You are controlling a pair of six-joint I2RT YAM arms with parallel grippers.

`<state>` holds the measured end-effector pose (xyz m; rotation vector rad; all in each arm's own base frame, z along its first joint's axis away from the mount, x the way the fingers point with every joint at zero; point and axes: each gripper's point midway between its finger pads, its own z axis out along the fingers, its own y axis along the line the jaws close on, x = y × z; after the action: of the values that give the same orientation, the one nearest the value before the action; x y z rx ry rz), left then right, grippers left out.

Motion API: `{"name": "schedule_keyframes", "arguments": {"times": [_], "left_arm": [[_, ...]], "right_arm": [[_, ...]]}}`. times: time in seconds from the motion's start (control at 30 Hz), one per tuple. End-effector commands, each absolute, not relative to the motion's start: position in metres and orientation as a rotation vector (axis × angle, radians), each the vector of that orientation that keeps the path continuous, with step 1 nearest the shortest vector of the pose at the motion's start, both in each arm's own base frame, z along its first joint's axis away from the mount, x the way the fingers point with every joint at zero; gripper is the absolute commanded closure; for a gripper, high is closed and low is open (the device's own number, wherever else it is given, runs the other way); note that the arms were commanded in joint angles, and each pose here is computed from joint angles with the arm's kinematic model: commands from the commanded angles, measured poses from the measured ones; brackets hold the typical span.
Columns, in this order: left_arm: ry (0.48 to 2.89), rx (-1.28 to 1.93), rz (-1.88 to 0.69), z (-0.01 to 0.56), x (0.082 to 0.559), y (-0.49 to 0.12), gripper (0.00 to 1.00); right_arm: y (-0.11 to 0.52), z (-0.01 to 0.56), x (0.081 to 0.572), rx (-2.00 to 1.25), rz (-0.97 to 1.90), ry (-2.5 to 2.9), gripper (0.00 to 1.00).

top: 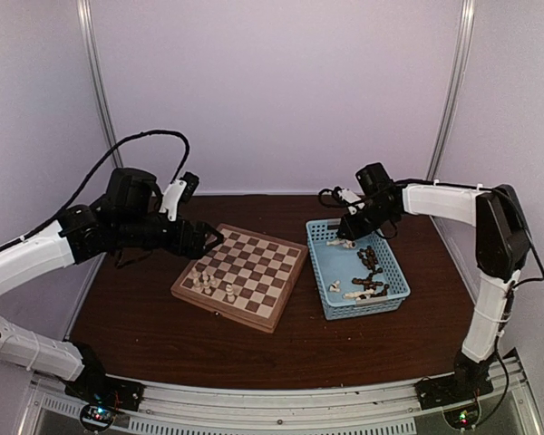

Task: Set up the chess pieces on the board
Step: Pick up the chess piece from the storage box.

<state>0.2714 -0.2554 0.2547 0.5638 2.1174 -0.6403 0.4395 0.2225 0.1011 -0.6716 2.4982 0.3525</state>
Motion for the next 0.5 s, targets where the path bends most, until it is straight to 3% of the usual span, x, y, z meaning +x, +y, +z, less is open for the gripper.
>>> {"name": "schedule_keyframes", "arguments": {"times": [0.0,0.23,0.47], "left_arm": [[2.067,0.552,-0.743,0.272,0.278,-0.273,0.03],[2.047,0.617,-0.909,0.271,0.276,-0.303,0.07],[1.869,0.781,-0.989,0.275,0.273,-0.333,0.07]], "right_arm": [[0.244,0.155,0.429,-0.600,0.571,2.336,0.88],[0.261,0.211,0.403,-0.531,0.843,2.188,0.89],[0.284,0.255,0.373,-0.546,1.104,2.083,0.90]]}}
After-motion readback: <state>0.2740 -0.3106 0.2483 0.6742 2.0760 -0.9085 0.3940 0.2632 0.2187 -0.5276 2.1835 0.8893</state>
